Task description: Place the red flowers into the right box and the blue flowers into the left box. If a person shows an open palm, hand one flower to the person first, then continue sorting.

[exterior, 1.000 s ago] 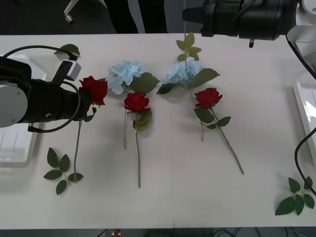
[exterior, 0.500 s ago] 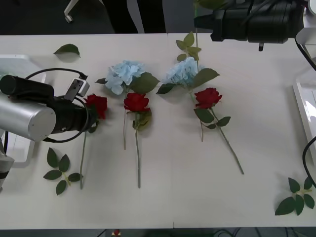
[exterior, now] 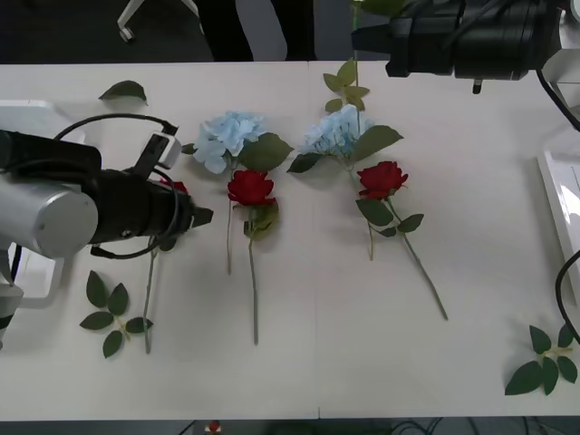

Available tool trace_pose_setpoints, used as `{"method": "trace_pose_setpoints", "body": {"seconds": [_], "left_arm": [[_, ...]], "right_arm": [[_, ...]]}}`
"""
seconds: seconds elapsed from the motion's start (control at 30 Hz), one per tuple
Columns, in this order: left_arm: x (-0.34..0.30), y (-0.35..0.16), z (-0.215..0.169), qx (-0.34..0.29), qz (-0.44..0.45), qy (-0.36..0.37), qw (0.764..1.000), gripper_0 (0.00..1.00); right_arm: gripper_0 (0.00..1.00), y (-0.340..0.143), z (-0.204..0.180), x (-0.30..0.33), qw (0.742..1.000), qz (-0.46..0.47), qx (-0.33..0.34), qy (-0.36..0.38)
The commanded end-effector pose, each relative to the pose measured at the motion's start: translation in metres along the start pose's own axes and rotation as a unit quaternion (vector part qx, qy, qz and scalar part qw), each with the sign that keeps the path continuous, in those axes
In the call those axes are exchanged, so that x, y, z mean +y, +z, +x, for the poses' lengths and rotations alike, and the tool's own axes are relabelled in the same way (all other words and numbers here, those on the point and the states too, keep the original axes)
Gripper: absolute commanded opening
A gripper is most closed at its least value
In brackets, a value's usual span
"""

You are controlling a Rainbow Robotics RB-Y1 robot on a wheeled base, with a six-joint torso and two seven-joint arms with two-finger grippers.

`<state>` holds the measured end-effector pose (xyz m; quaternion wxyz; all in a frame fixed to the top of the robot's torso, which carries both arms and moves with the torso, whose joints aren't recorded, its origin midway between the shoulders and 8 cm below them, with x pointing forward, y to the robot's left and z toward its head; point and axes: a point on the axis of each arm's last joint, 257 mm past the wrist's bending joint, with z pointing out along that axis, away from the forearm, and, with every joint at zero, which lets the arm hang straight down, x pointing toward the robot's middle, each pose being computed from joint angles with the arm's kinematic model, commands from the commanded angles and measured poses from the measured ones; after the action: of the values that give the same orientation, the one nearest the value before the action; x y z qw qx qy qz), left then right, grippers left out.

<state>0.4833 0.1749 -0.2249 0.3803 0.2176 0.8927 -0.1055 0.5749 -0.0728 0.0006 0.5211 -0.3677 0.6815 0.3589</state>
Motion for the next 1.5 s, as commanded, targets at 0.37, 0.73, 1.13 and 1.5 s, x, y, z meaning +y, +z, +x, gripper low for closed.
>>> {"method": "trace_pose_setpoints", "body": {"seconds": [0.37, 0.73, 1.13, 1.5], "left_arm": [[-0.052, -0.102, -0.074, -0.176, 0.22, 0.069, 0.957, 1.0], [-0.101, -0.078, -0.108, -0.313, 0.258, 0.102, 0.908, 1.0], [-0.17, -0.059, -0.139, -0.379, 0.256, 0.105, 0.883, 1.0], [-0.168, -0.051, -0.156, -0.386, 0.237, 0.107, 0.885, 0.0]], "right_arm": [[0.0, 0.032, -0.027, 0.061, 0.995, -0.082, -0.047, -0.029], [0.0, 0.042, -0.03, 0.109, 0.986, -0.156, -0.056, -0.015], [0.0, 0.058, -0.026, 0.14, 0.978, -0.198, -0.065, 0.015], [0.0, 0.058, -0.024, 0.141, 0.978, -0.201, -0.062, 0.018]]}}
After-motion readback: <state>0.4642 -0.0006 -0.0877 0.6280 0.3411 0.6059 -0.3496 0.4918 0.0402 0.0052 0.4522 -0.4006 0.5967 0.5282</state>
